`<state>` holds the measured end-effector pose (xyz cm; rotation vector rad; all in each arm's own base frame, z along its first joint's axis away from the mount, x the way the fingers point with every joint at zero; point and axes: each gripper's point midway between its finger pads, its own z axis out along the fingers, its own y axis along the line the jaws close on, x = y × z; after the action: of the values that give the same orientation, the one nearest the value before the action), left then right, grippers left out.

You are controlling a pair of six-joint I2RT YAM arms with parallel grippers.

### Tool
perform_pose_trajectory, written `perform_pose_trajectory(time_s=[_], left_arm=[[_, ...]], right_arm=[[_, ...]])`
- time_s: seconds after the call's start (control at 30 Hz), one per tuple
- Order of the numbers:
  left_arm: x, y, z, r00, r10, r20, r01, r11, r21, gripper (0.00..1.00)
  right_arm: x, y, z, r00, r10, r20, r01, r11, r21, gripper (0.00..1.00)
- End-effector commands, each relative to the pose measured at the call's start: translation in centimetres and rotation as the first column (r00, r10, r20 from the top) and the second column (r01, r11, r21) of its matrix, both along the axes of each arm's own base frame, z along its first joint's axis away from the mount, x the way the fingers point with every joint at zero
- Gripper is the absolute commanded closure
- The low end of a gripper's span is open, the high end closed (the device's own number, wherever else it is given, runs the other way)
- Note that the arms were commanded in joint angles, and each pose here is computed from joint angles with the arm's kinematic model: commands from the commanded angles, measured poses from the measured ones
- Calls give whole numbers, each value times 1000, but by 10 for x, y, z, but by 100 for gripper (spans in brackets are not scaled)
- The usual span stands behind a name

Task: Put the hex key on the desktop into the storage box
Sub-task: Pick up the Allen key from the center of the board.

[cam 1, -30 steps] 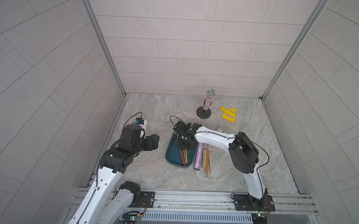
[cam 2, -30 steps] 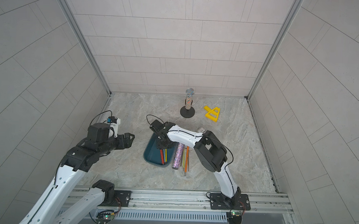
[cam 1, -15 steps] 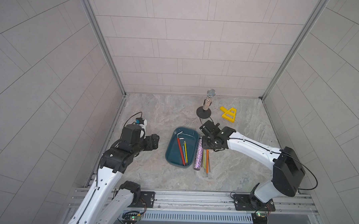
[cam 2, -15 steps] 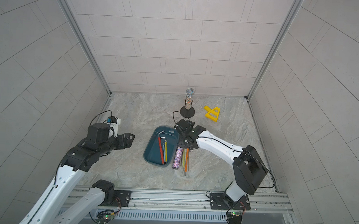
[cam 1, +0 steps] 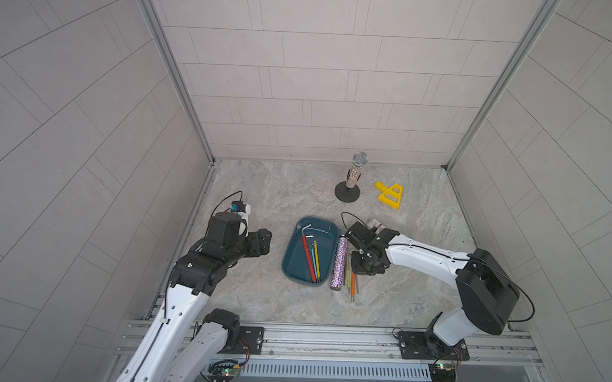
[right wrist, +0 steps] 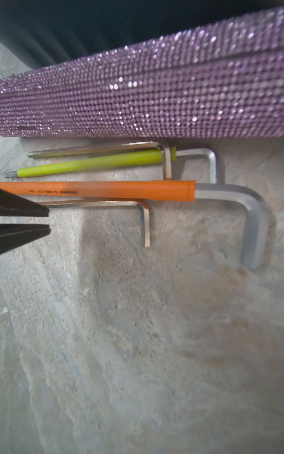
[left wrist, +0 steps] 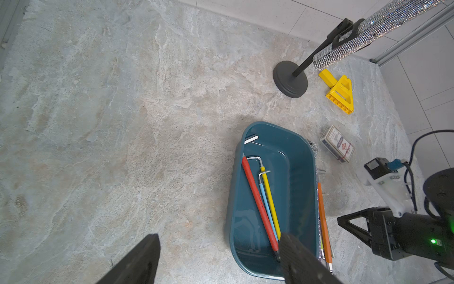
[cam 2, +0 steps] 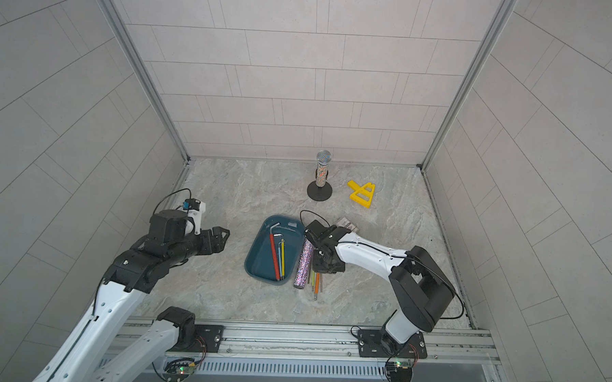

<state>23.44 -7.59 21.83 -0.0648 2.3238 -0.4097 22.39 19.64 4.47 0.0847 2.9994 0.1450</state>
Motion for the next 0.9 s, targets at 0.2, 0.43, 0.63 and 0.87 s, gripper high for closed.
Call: perform_pose_trajectory(time_s=[0.2, 0.43, 0.63, 0.87], left_arm=[[1, 1, 1, 1000, -2, 21, 2, 1000, 4, 16], [1, 1, 1, 1000, -2, 20, 2, 1000, 5, 16], [1, 1, 1, 1000, -3, 21, 3, 1000, 4, 17], [1, 1, 1, 1000, -1, 21, 1, 1000, 4, 16]], right_arm=[[-11, 4, -12, 999, 10, -53, -11, 1000, -10, 83], [-12, 7, -17, 998, 20, -67, -20, 1000, -11, 83], [-13, 6, -21, 997, 17, -71, -19, 1000, -19, 83], [-12, 6, -27, 997, 12, -82, -14, 1000, -26, 83]])
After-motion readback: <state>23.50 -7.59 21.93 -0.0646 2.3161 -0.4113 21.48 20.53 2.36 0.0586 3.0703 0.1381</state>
